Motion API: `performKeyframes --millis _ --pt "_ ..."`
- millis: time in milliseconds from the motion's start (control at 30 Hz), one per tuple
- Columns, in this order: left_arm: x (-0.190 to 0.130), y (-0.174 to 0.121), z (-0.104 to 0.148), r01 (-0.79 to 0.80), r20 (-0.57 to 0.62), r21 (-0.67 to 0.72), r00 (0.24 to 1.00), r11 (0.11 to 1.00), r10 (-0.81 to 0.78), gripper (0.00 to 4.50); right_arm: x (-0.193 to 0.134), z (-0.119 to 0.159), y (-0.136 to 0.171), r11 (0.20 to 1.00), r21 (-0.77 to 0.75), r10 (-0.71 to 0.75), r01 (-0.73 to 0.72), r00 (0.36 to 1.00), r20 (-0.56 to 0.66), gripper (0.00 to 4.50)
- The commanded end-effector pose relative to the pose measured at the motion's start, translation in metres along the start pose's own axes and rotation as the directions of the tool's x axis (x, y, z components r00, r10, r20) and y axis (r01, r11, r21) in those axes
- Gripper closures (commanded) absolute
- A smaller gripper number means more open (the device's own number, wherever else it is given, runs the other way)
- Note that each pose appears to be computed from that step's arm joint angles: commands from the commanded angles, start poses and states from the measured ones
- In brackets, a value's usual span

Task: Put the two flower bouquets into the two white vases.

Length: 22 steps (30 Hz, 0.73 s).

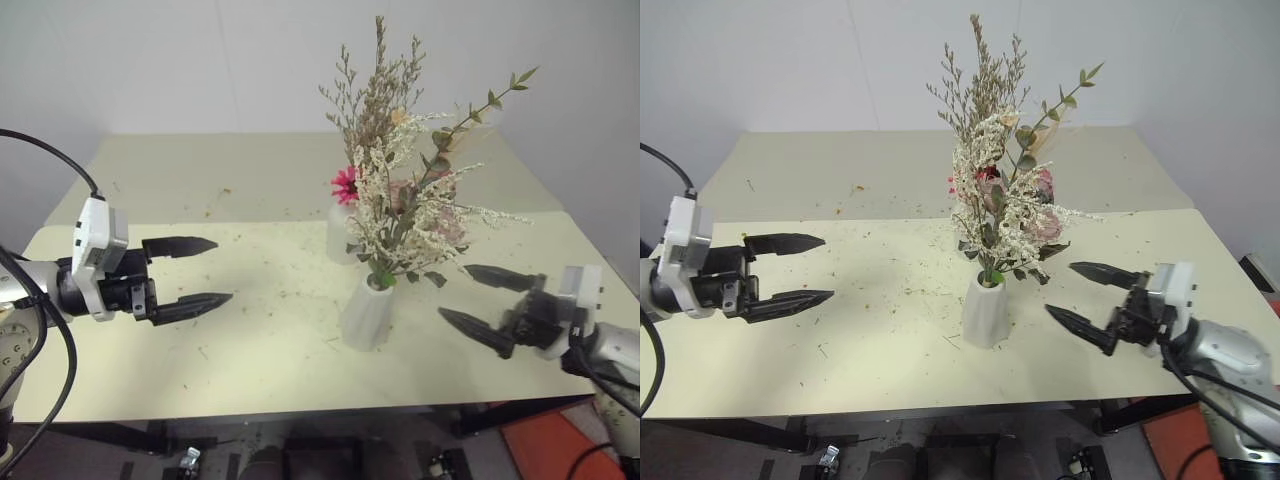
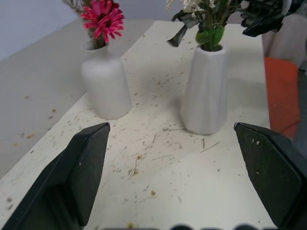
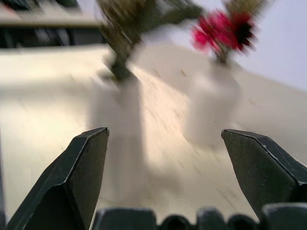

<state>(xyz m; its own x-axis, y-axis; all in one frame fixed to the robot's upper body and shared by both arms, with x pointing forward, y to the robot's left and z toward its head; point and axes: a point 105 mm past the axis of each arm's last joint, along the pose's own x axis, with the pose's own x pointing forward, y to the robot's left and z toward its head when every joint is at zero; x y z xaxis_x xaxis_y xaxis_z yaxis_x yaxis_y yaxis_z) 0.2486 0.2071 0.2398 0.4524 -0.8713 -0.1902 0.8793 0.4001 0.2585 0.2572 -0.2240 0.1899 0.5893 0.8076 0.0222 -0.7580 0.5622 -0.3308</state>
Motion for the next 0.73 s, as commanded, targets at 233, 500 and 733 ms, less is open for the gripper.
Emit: performKeyframes --millis 233,500,733 --pt "-0.022 0.004 0.008 -0.081 -0.024 0.049 0.996 0.995 0.082 0.00 -0.071 0.023 -0.053 0.988 -0.134 -0.104 0.076 0.972 -0.211 0.08" --pt "-0.029 0.002 0.008 -0.114 -0.038 0.056 0.992 0.992 0.116 0.00 -0.077 0.013 -0.057 0.990 -0.097 -0.127 0.101 0.941 -0.313 0.08" --pt "-0.039 0.002 0.015 -0.159 -0.043 0.059 0.986 0.986 0.161 0.00 -0.081 0.018 -0.055 0.992 -0.091 -0.108 0.083 0.941 -0.322 0.08"
